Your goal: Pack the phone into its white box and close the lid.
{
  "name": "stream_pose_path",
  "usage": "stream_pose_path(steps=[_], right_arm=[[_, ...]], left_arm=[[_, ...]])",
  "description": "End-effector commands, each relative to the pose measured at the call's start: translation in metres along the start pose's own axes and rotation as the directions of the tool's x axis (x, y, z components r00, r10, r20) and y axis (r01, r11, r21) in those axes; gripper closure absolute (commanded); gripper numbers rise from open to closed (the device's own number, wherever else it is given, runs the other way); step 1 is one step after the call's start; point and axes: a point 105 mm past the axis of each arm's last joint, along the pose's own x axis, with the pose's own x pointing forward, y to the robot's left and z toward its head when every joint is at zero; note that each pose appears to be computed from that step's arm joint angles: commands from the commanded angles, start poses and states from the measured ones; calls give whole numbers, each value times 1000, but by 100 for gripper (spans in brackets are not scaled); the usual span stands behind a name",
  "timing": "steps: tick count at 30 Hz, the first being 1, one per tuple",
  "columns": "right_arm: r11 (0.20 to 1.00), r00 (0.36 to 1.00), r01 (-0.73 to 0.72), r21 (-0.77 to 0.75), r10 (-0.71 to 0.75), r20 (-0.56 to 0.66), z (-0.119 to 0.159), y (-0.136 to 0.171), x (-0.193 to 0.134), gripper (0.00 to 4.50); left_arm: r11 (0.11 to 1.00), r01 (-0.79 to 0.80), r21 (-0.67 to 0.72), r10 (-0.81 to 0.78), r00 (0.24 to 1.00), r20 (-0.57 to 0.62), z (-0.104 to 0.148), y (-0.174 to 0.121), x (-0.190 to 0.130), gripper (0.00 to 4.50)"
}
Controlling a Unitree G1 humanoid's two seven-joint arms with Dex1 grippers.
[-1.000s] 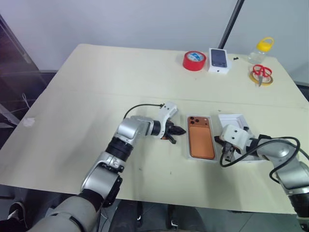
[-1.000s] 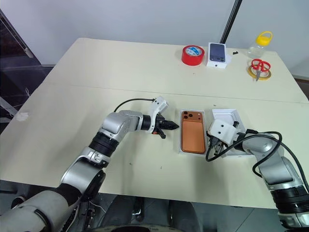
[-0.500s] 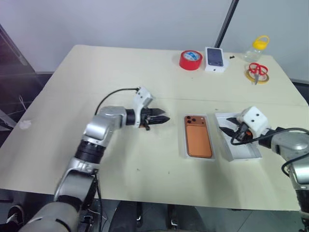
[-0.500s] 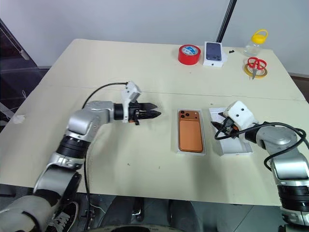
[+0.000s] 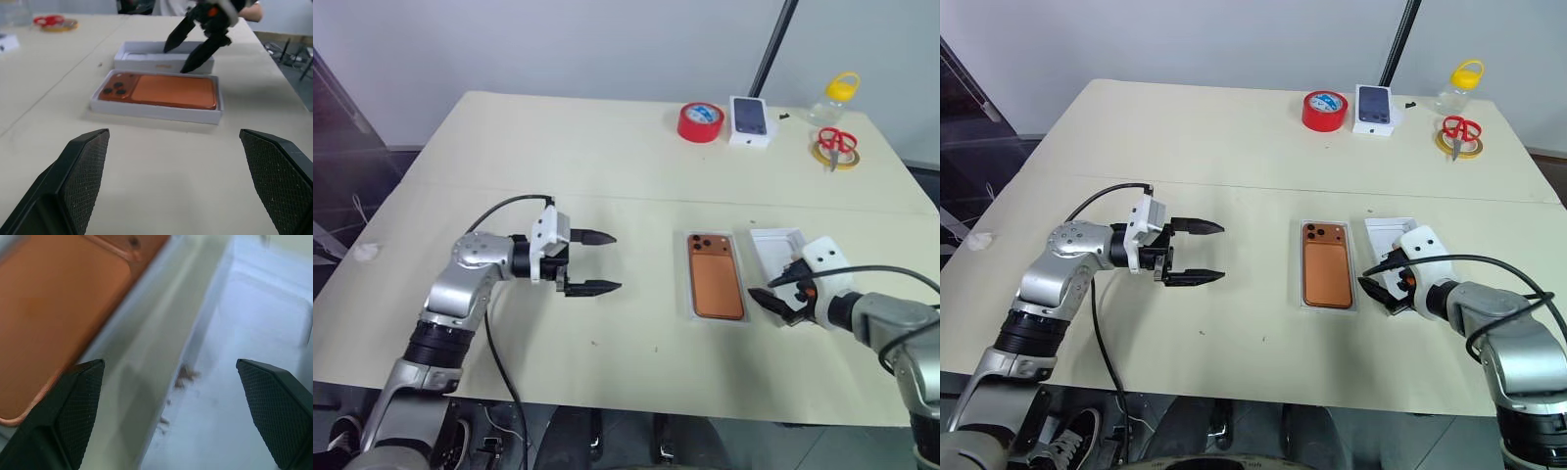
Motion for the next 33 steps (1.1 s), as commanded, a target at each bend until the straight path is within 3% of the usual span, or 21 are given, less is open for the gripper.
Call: stream_pose_path(steps=[1,8,17,20,27,33], right_arm=[[1000,1000,4,14,-3,-31,12,4,-5,0],[999,983,-9,31,15,-181,8,3,-3,0],[999,965,8,50,5,-261,7,-8,1,0],[998,962,51,28,-41,-269,8,-18,3,85],[999,958,21,36,-10,-287,5,-10,5,434],[997,950,43,64,-21,-311,-1,-10,4,443]], left_arm=[[998,11,65,-13,1000,28,6,-2,-6,3],[993,28,112,-34,998,49,8,-9,-11,3],[994,0,106,-8,997,77,8,-14,-3,3],[995,-18,95,9,996,93,7,-18,2,0],[997,-45,65,38,994,100,2,-24,8,0],[997,-62,46,56,993,106,3,-24,8,0]])
